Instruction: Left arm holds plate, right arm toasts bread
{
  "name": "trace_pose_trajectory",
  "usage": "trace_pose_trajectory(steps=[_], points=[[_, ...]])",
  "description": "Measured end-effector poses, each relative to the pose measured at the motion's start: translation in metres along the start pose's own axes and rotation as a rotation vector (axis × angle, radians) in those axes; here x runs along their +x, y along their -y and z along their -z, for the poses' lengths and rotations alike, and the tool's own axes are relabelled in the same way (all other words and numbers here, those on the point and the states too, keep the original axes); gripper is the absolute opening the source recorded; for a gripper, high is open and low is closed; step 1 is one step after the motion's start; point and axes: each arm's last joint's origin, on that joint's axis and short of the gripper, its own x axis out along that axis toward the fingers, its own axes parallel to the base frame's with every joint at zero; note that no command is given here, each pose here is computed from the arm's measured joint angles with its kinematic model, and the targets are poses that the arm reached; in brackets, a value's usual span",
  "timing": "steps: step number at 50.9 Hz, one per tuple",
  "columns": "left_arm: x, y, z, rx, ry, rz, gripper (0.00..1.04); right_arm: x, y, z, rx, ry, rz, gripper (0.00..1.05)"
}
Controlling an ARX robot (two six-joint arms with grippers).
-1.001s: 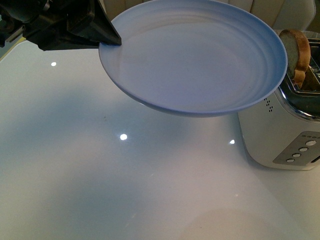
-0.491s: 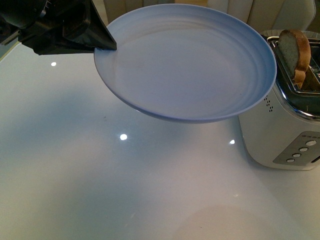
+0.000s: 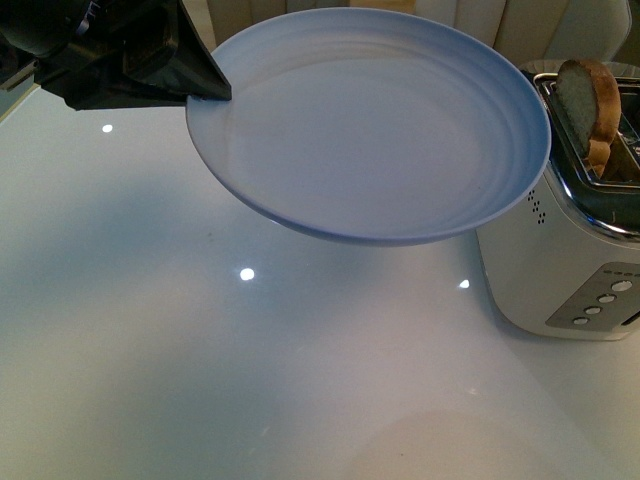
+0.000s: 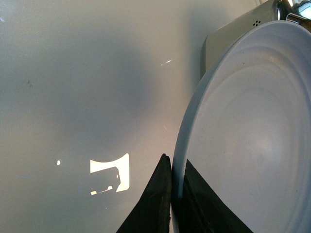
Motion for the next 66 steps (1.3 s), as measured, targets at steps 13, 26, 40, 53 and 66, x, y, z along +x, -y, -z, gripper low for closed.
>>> trace_pose_trajectory(steps=[13,26,40,53,66], points=[[0.000,0.000,0.000,0.001,0.001,0.001,0.03,-0.009,0.000,-0.003,0.000,0.008,0.000,0.02],[0.000,0.000,0.000,0.000,-0.003,-0.003,0.03,-0.017,0.000,-0.004,0.000,0.013,0.000,0.02],[0.000,0.000,0.001,0.001,-0.010,-0.007,0.03,-0.024,0.000,-0.004,0.000,0.013,0.000,0.02],[-0.001,-0.001,0.001,0.010,-0.013,-0.010,0.03,-0.036,0.000,0.001,0.000,-0.013,0.000,0.02],[-0.003,0.000,0.000,0.018,-0.006,-0.009,0.03,-0.038,0.000,0.000,-0.001,0.006,0.000,0.03]])
